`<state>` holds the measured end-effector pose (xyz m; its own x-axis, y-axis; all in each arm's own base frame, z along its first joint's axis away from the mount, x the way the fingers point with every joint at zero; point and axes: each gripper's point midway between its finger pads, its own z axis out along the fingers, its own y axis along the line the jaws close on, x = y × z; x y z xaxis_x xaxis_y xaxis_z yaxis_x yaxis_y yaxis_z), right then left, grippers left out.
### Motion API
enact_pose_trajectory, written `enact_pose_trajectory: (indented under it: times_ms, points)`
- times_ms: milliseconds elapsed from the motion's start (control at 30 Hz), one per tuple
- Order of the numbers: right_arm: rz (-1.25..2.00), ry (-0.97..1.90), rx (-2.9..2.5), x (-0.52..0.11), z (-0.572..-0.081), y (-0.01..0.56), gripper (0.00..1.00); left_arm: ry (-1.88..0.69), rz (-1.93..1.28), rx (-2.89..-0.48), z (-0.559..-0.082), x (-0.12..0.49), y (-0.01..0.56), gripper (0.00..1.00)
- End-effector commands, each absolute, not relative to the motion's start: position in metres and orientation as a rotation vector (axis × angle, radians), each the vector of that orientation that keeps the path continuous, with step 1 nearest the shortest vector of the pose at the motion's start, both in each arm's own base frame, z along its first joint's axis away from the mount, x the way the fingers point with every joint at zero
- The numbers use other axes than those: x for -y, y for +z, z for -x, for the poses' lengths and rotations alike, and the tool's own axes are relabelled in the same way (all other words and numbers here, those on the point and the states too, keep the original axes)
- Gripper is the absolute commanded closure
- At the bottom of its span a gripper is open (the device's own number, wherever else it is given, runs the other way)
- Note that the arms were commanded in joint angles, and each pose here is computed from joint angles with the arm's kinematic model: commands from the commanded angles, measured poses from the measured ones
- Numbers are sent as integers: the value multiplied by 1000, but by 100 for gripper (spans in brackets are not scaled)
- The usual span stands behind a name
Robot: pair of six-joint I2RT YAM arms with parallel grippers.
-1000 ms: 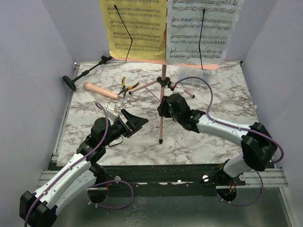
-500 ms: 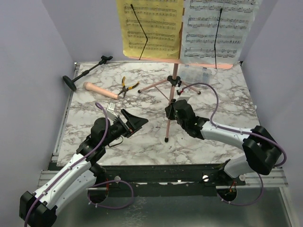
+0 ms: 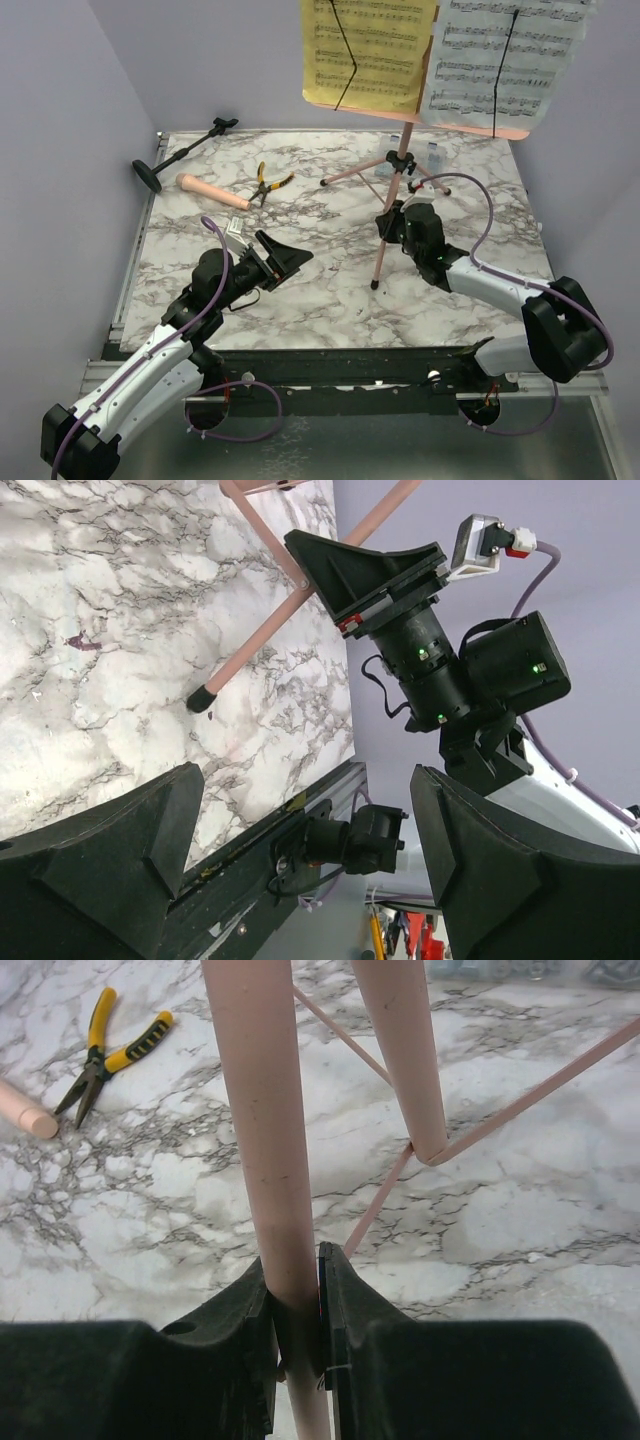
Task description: Set up the instrument practice props
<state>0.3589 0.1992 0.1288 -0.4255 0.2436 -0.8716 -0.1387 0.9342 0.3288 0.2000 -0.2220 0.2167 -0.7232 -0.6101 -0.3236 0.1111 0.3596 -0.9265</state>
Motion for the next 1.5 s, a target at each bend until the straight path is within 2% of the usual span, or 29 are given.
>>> enact_pose_trajectory:
  times_ms: [0, 300, 567, 633, 900, 933, 967, 1167, 1400, 1467]
  points:
    - [-101, 165, -2273, -130, -321, 39, 89, -1411, 421, -1973, -200, 222, 218, 8]
    - [-62, 309, -2268, -124, -338, 43, 90, -1415, 415, -1976, -200, 223, 220, 8]
    - [-67, 291, -2290, -119, -351, 41, 88, -1414, 414, -1974, -199, 222, 219, 8]
    - [-67, 262, -2300, -115, -351, 42, 82, -1393, 408, -1980, -200, 221, 216, 7]
    - [6, 385, -2289, -132, -345, 96, 41, -1207, 380, -2095, -227, 208, 203, 1]
    - [19, 417, -2290, -137, -342, 103, 30, -1192, 388, -2107, -234, 205, 203, 1]
    - [43, 461, -2287, -142, -338, 112, 1, -1172, 408, -2117, -242, 199, 203, 1]
    - [87, 553, -2148, -147, -318, 173, 0, -1042, 738, -2069, -302, 135, 204, 1]
    - [46, 625, -2051, -143, -288, 206, 0, -646, 1392, -1733, -360, 16, 179, 1]
    - [47, 668, -2025, -145, -280, 213, 0, -525, 1447, -1662, -377, -10, 178, 1]
